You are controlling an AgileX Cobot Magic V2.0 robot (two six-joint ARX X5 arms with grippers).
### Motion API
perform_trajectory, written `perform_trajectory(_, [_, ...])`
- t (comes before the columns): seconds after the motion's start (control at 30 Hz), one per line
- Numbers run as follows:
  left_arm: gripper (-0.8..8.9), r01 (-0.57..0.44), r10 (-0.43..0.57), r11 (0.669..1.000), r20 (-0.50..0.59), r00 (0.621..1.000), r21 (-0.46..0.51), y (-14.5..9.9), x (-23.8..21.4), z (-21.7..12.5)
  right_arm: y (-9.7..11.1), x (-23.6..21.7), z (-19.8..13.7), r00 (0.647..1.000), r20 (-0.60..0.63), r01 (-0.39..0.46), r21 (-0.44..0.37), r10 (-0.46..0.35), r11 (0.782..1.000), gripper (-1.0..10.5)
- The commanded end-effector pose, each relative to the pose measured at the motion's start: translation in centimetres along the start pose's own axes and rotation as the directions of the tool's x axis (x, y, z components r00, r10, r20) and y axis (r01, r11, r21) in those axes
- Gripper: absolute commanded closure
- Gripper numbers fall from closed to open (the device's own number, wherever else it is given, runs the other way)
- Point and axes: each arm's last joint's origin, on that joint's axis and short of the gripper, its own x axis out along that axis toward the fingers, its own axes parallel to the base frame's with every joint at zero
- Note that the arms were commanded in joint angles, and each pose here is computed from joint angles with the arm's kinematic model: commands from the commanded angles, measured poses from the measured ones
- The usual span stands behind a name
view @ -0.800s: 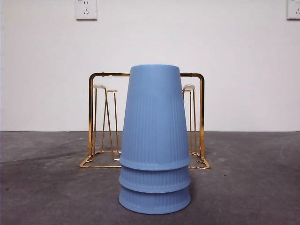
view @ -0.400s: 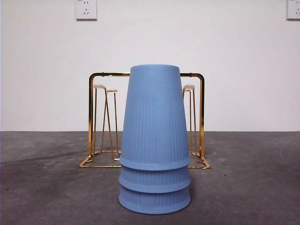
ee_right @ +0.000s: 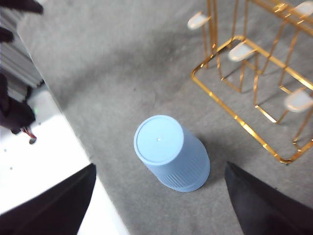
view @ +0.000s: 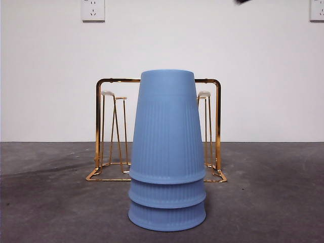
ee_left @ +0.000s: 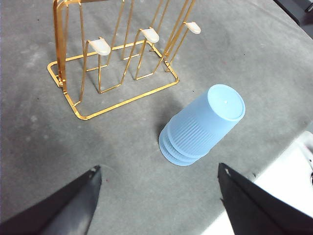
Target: Pick the top cup and place it on cupholder, pick up the mid cup and place it on cupholder, last pick the bottom cup and place it on cupholder.
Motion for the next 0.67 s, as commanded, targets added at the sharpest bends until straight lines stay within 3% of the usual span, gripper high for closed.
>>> perform_trajectory(0.03, [4.37, 0.009, -0.009, 1.000, 0.027, 1.000, 0.017, -0.3, -0.4, 0.6, 0.4, 1.4, 1.0, 1.000, -0.017, -0.010, -0.026, 0.009, 1.000, 5.2])
perform_trajectory(0.3, [4.38, 0.009, -0.009, 1.000, 0.027, 1.000, 0.018, -0.3, -0.4, 0.6, 0.9, 6.0, 1.7, 0.995, -0.100, -0.007, -0.071, 0.000, 0.997, 5.1])
perform_trajectory(0.67, [4.38, 0.009, -0.009, 1.000, 0.027, 1.000, 0.018, -0.3, -0.4, 0.6, 0.8, 10.6, 1.4, 0.976, -0.204, 0.053, -0.100, -0.073, 0.994, 5.1])
